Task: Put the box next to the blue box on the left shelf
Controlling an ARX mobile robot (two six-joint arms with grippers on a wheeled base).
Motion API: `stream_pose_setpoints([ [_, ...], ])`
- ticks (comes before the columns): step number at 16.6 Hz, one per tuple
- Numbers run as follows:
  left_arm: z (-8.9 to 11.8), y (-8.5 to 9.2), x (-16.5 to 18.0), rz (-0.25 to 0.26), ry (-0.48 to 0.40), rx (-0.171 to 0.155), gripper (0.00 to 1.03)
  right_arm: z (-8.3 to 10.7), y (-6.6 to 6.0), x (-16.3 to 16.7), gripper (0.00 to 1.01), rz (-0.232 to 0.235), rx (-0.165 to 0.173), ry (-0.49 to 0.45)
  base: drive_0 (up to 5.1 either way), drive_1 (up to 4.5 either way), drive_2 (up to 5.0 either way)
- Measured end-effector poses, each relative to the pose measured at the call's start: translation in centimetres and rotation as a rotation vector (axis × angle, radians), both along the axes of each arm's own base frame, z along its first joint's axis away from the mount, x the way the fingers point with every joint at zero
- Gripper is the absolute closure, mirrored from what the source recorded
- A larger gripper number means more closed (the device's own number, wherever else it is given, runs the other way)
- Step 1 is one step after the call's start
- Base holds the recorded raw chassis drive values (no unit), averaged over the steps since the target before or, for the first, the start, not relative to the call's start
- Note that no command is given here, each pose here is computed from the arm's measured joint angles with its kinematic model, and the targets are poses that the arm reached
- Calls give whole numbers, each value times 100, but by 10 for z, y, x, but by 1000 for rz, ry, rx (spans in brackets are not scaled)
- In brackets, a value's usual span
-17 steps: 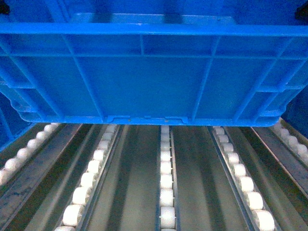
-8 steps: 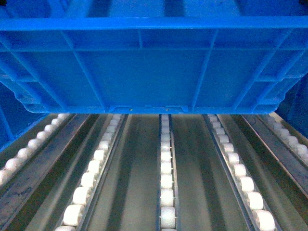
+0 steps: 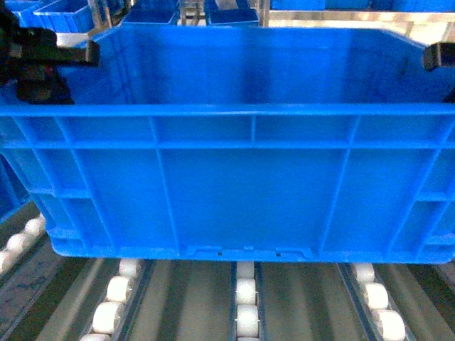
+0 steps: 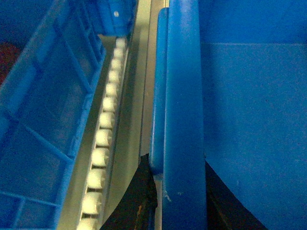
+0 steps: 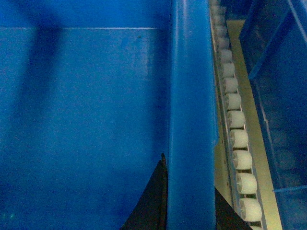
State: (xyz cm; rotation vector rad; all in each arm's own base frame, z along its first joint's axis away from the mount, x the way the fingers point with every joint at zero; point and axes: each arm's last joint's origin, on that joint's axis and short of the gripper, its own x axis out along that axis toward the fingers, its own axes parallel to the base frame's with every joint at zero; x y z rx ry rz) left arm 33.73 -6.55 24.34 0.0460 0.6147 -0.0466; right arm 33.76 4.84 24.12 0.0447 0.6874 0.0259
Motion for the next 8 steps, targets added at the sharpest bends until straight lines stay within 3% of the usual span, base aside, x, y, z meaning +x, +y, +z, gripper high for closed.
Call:
stream_pose_setpoints([
  [4, -21, -2, 4, 12, 91, -8, 88, -27, 2, 6, 94, -7, -6, 83, 0, 0, 0],
  [8, -38, -6, 3, 6, 170, -11, 88, -43, 1, 4, 94, -19, -22, 138, 0, 0, 0],
])
